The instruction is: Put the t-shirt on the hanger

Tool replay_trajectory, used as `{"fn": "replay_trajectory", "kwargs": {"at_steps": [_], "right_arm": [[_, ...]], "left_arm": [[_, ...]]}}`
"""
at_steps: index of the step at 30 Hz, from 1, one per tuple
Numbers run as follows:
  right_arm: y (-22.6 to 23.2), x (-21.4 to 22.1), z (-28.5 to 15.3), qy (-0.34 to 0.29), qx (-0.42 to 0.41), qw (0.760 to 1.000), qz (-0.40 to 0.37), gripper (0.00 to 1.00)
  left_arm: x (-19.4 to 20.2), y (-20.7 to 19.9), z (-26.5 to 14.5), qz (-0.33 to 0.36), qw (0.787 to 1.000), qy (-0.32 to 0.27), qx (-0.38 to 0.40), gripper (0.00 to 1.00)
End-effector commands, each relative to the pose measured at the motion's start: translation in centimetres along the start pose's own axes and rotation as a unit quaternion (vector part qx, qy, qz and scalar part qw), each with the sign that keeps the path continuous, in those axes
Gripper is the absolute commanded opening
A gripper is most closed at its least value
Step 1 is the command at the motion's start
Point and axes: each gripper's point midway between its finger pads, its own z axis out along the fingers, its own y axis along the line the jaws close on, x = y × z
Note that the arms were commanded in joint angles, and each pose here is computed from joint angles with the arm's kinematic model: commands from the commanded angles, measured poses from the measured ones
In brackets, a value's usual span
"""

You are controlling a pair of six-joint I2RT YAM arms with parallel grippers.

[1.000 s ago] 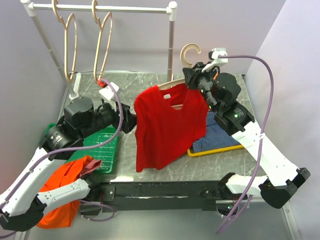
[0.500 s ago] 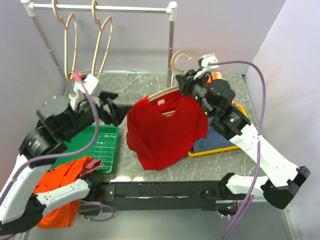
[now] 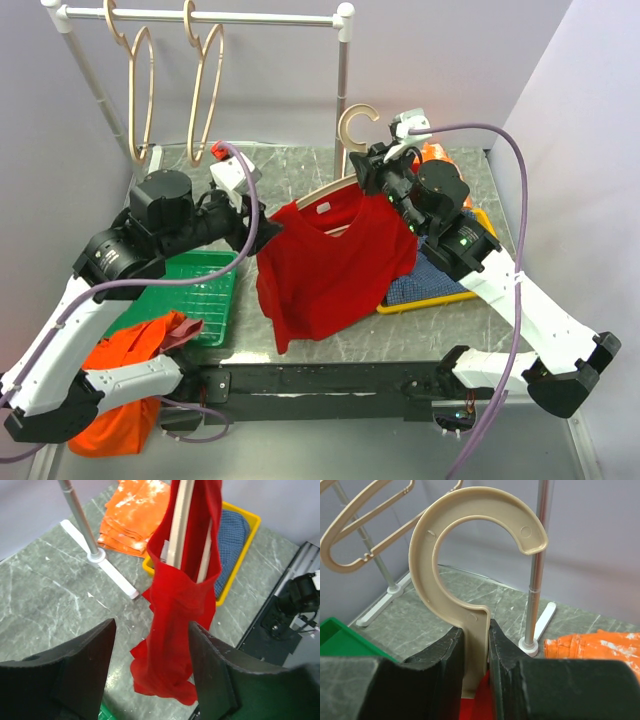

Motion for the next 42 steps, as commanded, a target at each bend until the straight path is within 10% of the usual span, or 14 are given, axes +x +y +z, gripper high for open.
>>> {"fn": "replay_trajectory", "kwargs": {"at_steps": [1, 5, 24, 38, 40, 42], "right_arm": [[0.1, -4.3, -1.2, -0.06, -0.01, 0.998, 0.008, 0.0], [0.8, -4.8, -1.6, -0.068, -0.03, 0.997, 0.011, 0.0], [7.6, -5.0, -3.1, -0.071, -0.115, 0.991, 0.013, 0.0], [10.3, -4.3, -3.0, -0.072, -0.135, 0.988, 0.016, 0.0], [10.3, -4.4, -3.0, -0.072, -0.134, 0.988, 0.016, 0.0], [10.1, -4.3, -2.7, -0.066, -0.125, 0.99, 0.011, 0.0]], "left_arm": [[-0.8, -1.1, -0.3, 0.014, 0.999, -0.009, 0.032, 0.56], [0.2, -1.7, 0.5, 0.011, 0.999, 0.009, 0.051, 0.27], [-0.9, -4.1, 3.5, 0.028, 0.992, -0.005, 0.12, 0.13], [-1.3, -3.6, 4.3, 0.01, 0.994, -0.019, 0.105, 0.24], [-1.3, -3.6, 4.5, 0.009, 0.994, -0.023, 0.105, 0.01], [-1.4, -3.3, 4.3, -0.001, 0.995, -0.03, 0.093, 0.01]]}}
